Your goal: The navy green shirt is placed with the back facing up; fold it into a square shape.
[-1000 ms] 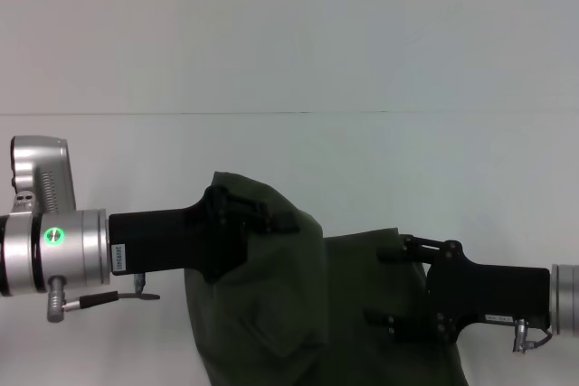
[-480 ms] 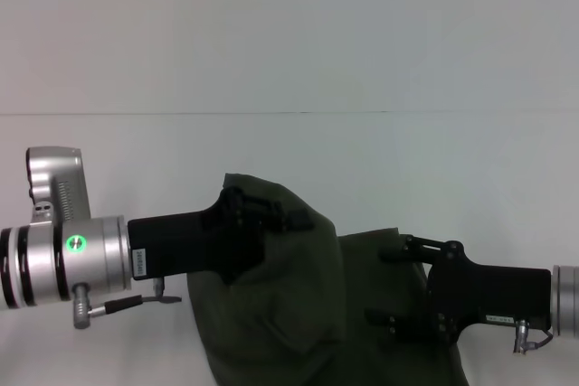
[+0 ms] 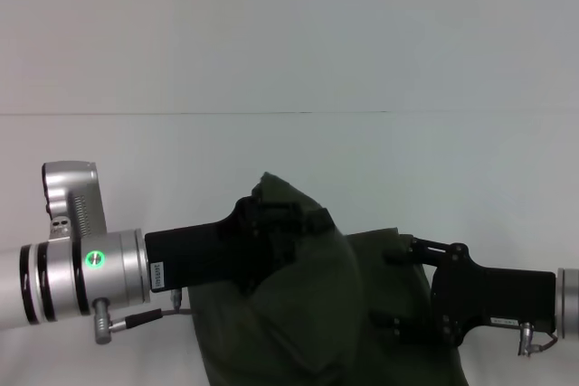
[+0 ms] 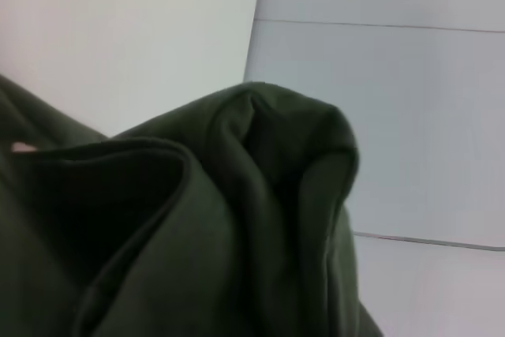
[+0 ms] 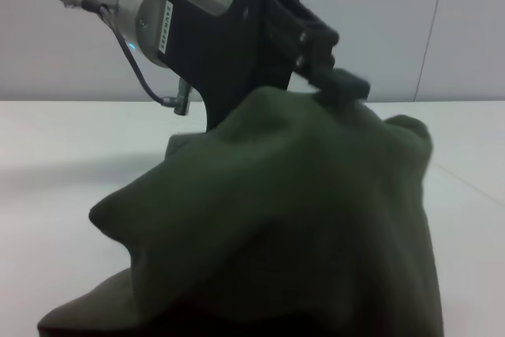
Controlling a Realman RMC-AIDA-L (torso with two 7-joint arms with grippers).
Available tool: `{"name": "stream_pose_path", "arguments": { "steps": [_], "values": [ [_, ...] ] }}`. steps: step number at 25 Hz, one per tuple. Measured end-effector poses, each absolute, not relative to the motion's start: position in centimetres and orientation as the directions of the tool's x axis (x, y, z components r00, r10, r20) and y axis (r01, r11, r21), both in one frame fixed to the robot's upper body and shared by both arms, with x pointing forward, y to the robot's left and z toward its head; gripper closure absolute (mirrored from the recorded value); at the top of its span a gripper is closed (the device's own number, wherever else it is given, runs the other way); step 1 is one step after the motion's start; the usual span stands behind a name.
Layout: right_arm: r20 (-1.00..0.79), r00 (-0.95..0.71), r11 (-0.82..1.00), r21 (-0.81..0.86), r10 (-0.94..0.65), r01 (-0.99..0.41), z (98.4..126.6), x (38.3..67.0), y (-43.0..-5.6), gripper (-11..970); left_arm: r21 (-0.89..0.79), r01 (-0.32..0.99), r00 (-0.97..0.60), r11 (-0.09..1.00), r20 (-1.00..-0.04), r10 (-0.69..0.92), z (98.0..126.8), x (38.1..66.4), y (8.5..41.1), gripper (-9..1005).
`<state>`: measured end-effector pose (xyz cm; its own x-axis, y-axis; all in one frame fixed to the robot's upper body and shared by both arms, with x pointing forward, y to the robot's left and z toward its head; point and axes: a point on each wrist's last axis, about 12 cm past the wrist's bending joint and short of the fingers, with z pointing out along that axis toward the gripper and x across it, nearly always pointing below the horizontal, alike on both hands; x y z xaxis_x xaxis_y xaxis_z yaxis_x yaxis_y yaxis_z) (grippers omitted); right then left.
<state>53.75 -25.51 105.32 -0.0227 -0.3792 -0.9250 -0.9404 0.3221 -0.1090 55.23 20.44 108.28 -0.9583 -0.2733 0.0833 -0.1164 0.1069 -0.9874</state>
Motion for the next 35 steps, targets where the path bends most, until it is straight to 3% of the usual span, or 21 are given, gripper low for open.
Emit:
{"name": "stream_pose_path", "arguments": {
  "steps": [12, 15, 18, 20, 23, 26, 30, 35],
  "values": [
    [-0.93, -0.065, 0.466, -0.12, -0.361, -0.877, 105.4, 51.5, -30.4, 118, -0.996, -0.074, -0.951, 0.051, 0.055, -0.306, 108.3, 54.9, 20.6, 288],
    [-0.933, -0.085, 0.539, -0.127, -0.351, -0.833, 105.5, 50.9, -32.2, 118, -0.999, -0.025, -0.947, 0.033, 0.013, -0.321, 108.8, 55.0, 21.6, 206],
    [-0.941, -0.134, 0.613, -0.09, -0.309, -0.785, 106.0, 50.6, -33.8, 118, -0.995, 0.085, -0.938, 0.047, -0.096, -0.332, 109.5, 55.1, 23.3, 124],
    [-0.948, -0.191, 0.646, -0.019, -0.255, -0.763, 106.8, 50.9, -34.5, 118, -0.974, 0.21, -0.916, 0.083, -0.226, -0.331, 110.0, 55.0, 24.9, 70],
    [-0.941, -0.284, 0.634, 0.105, -0.187, -0.766, 108.9, 51.8, -34.5, 117, -0.905, 0.403, -0.847, 0.139, -0.426, -0.317, 110.5, 54.3, 27.2, 51],
    [-0.926, -0.328, 0.6, 0.158, -0.185, -0.784, 110.4, 52.5, -33.7, 121, -0.832, 0.524, -0.79, 0.183, -0.555, -0.26, 110.7, 53.4, 28.7, 40],
    [-0.871, -0.432, 0.527, 0.26, -0.234, -0.809, 114.2, 54.1, -31.2, 126, -0.747, 0.628, -0.749, 0.219, -0.657, -0.091, 110.2, 52.0, 29.1, 44],
    [-0.689, -0.648, 0.573, 0.401, -0.325, -0.715, 117.6, 56.4, -28.4, 133, -0.594, 0.756, -0.632, 0.274, -0.771, 0.072, 108.9, 50.3, 29.7, 44]
  ]
}}
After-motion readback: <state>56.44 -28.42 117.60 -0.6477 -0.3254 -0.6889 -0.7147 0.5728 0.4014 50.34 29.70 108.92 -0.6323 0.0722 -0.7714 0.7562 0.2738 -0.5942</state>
